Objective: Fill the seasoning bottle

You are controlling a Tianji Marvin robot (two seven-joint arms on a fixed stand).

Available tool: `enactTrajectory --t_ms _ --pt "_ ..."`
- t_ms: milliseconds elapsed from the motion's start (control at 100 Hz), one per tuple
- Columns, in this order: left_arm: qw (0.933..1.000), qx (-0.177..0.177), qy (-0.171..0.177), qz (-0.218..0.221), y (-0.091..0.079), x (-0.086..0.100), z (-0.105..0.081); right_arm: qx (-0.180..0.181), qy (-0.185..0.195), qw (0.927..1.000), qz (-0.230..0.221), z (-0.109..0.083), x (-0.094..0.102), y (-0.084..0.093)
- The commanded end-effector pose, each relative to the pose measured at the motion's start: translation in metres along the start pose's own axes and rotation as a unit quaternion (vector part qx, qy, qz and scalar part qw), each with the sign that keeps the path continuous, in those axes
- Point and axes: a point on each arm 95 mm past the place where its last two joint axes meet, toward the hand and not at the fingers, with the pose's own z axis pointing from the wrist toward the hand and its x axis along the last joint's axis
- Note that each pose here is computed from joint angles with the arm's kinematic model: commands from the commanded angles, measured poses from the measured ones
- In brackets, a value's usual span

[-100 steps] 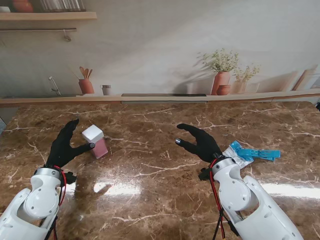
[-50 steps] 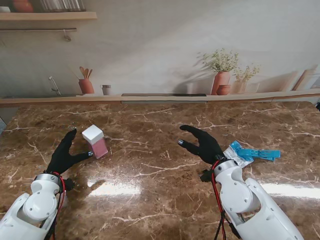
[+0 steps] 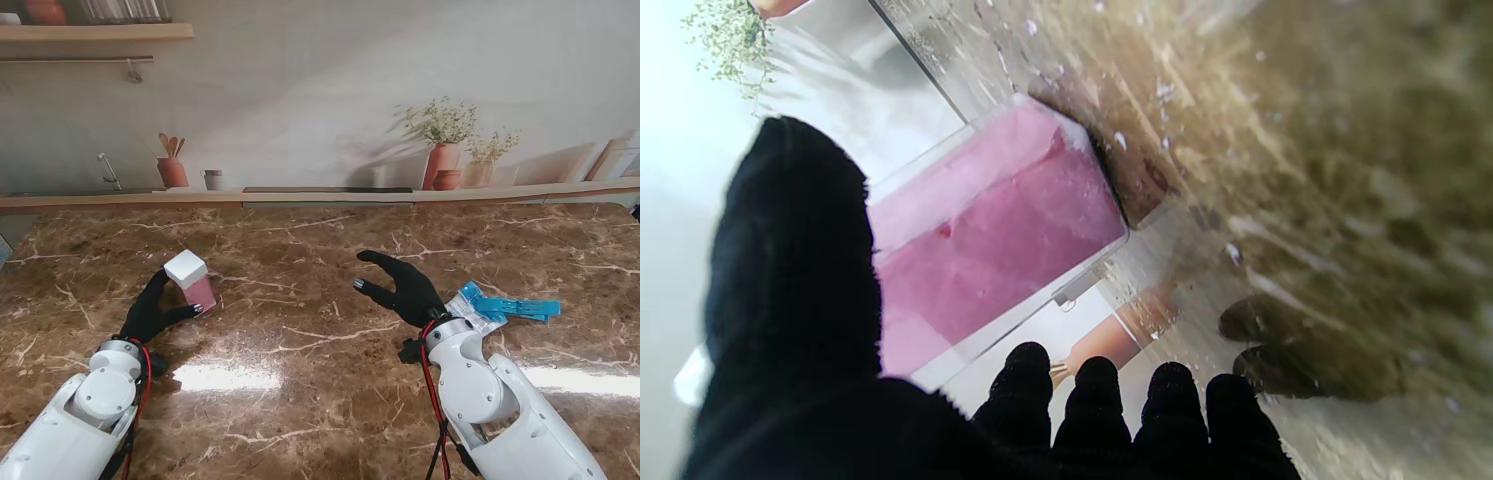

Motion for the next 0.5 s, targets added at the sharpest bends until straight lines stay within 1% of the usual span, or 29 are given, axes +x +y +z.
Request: enactTrajectory --t_ms 0,120,240,350,490 --pt "0.9999 0.001 -0.001 -0.010 0.007 0.003 0.006 0.010 -0.007 0.9999 0.001 -0.001 -0.003 -0.004" --pt "0.9997 -0.001 -0.003 -0.025 0.013 0.005 0.016 0.012 -0.010 0.9999 -0.003 -0.001 -0.003 -0.004" --pt "0.9985 0.000 0.003 -0.055 0.021 0.009 0.023 0.016 -0.011 0.9998 -0.003 -0.001 -0.003 -0.004" --pt "0.9981 -0.003 0.005 -0.062 0.027 0.011 0.029 0.018 -0.014 0.9997 -0.005 -0.001 -0.004 -0.004" --pt "0.9979 -0.011 -0.002 -0.064 0.035 0.011 0.034 0.019 -0.018 0.9996 -0.005 0.000 -0.005 -0.004"
